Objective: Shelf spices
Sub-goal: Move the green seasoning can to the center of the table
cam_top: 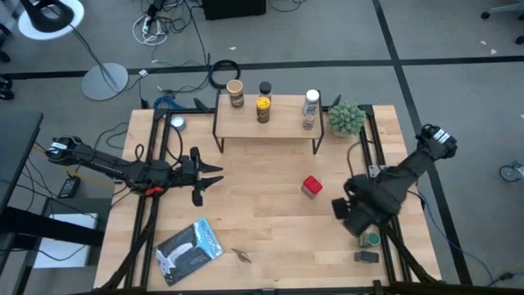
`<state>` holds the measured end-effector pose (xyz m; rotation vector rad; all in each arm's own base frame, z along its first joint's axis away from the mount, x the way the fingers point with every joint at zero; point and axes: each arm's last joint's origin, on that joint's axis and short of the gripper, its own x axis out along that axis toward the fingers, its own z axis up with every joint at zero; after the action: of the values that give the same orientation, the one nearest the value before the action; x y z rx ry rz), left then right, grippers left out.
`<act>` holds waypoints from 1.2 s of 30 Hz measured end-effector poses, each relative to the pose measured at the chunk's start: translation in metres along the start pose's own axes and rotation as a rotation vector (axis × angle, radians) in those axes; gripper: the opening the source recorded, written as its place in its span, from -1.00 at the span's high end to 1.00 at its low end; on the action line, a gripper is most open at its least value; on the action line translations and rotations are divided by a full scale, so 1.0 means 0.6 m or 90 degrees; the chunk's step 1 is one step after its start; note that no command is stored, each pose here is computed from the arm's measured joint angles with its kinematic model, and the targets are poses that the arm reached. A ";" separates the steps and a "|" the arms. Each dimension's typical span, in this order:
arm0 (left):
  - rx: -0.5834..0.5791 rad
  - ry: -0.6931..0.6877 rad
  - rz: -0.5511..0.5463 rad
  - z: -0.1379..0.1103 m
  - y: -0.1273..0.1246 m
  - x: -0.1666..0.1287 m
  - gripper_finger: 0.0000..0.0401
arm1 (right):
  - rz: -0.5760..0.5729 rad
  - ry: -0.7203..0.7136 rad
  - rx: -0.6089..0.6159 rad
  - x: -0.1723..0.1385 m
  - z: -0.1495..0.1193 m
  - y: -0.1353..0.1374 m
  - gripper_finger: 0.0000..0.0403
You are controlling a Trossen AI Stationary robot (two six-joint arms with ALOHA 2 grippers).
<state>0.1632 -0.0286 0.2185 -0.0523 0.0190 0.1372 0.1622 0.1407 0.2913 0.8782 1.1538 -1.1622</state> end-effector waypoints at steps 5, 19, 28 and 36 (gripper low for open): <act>0.000 0.000 0.000 0.000 0.000 0.000 0.35 | -0.007 0.061 0.036 -0.017 -0.046 -0.026 1.00; -0.013 0.002 0.000 0.000 0.000 0.000 0.35 | 0.021 0.288 -0.041 -0.059 -0.144 -0.021 1.00; -0.012 0.005 0.000 -0.001 0.000 0.000 0.35 | -0.028 0.231 -0.093 -0.008 -0.226 -0.003 1.00; -0.022 0.006 0.000 -0.001 0.000 0.000 0.35 | -0.048 0.176 -0.143 0.032 -0.255 0.011 1.00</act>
<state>0.1632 -0.0286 0.2176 -0.0878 0.0253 0.1376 0.1356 0.2836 0.2389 0.8446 1.5231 -0.9675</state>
